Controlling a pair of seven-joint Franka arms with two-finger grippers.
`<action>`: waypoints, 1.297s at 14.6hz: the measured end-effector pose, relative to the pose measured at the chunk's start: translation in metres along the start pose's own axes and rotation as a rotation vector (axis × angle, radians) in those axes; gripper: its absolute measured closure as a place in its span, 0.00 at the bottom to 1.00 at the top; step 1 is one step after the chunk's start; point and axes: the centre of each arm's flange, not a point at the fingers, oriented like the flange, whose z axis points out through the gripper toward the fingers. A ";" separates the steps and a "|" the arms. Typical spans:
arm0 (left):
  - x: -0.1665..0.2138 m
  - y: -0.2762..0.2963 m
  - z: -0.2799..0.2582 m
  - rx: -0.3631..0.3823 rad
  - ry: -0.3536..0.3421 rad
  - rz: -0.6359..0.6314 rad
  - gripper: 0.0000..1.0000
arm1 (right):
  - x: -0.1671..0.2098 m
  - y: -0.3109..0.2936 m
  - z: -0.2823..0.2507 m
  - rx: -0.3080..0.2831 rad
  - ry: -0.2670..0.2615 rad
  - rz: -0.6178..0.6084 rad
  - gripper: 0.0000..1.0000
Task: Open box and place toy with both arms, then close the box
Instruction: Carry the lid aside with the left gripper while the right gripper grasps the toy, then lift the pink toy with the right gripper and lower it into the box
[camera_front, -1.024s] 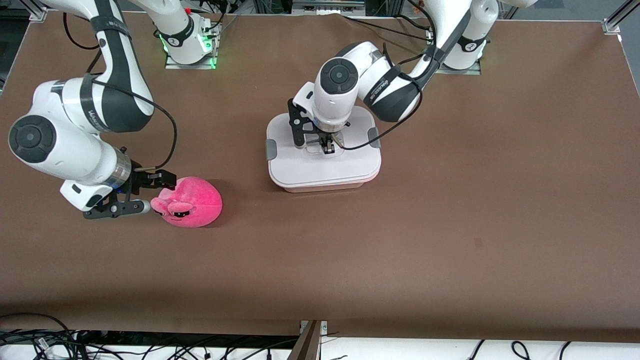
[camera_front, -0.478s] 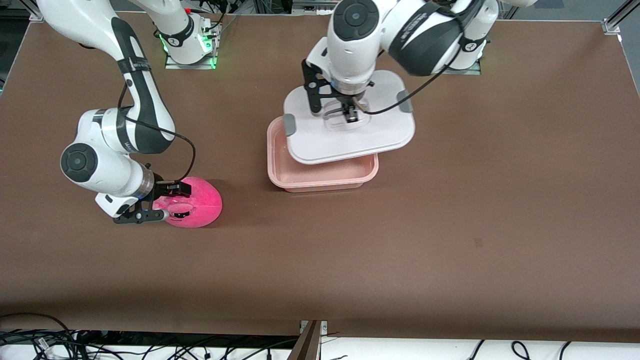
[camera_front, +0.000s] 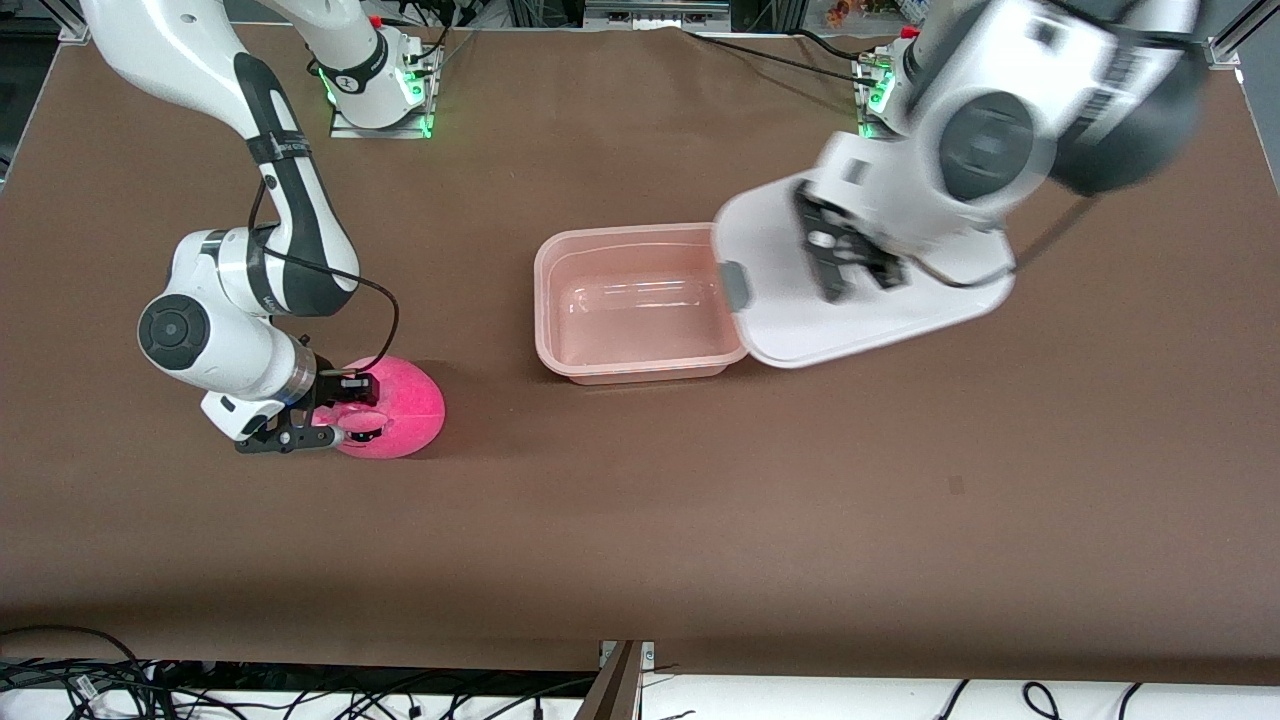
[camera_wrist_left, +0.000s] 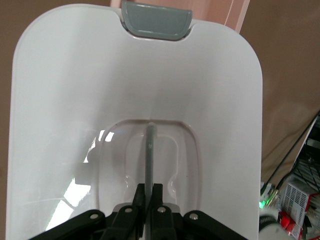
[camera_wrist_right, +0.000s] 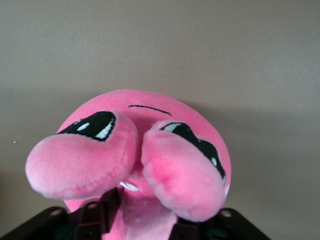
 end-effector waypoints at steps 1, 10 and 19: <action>-0.045 -0.029 -0.002 -0.016 0.022 0.001 0.93 | 0.001 0.000 -0.002 0.000 0.004 -0.007 0.64; -0.268 -0.121 0.011 -0.010 0.012 0.055 0.93 | -0.001 -0.059 -0.101 0.014 -0.012 -0.249 0.93; -0.250 -0.131 0.019 0.009 -0.020 0.096 0.93 | -0.070 -0.269 -0.174 -0.085 -0.072 -0.785 0.93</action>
